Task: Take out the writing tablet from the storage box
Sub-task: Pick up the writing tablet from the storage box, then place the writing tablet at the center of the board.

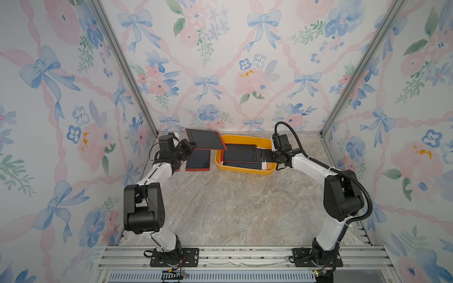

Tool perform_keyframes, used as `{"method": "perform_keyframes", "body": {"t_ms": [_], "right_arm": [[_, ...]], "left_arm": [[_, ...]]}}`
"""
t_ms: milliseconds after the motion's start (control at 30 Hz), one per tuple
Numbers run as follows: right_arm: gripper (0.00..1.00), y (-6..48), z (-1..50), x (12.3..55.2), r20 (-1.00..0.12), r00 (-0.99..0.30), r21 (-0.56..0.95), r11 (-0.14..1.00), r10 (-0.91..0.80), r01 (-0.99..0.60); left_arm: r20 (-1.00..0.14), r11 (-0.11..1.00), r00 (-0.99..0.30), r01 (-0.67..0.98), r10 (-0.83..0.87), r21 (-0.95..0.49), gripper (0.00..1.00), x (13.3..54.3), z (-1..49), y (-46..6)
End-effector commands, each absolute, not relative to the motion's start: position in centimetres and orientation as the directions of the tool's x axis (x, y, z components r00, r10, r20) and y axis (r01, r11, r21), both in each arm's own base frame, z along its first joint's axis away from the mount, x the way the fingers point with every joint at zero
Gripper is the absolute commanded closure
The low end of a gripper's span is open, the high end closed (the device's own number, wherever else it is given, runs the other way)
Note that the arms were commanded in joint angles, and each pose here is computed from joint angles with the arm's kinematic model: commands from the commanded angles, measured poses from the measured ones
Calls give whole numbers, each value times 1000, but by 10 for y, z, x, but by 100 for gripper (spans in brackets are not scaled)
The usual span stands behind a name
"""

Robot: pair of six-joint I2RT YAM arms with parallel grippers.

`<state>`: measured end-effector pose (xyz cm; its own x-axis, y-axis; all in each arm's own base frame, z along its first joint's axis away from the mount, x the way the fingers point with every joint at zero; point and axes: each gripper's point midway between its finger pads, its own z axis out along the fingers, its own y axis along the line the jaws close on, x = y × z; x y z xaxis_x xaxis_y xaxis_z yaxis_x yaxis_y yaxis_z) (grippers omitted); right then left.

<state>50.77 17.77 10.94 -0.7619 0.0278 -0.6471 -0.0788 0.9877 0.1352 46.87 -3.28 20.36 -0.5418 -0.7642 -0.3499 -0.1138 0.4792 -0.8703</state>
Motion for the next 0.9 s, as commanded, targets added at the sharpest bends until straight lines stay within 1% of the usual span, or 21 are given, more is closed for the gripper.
{"method": "perform_keyframes", "body": {"t_ms": [0,167,233,400,500,600,733,867], "right_arm": [[3,184,96,509,-634,-773,147,985,23,-91],[3,187,93,513,-630,-776,155,983,22,-99],[3,186,91,513,-627,-779,156,983,23,-96],[3,185,87,515,-621,-783,167,982,31,-93],[3,185,87,518,-620,-784,172,980,33,-95],[3,186,86,519,-618,-786,173,980,31,-98],[3,182,82,520,-614,-789,167,982,33,-88],[3,181,79,523,-605,-795,168,983,38,-81]], "left_arm": [[-397,459,-355,-108,-846,-882,100,452,234,8],[-375,411,-197,-193,-906,-891,100,411,232,48],[-370,387,-114,-232,-922,-893,100,391,231,68],[-345,302,66,-349,-936,-887,100,333,209,109],[-329,263,93,-416,-940,-870,100,310,189,121],[-292,218,108,-440,-950,-871,100,295,171,125],[-304,203,136,-490,-943,-848,100,269,157,135],[-271,167,131,-518,-953,-839,100,251,136,131]]}}
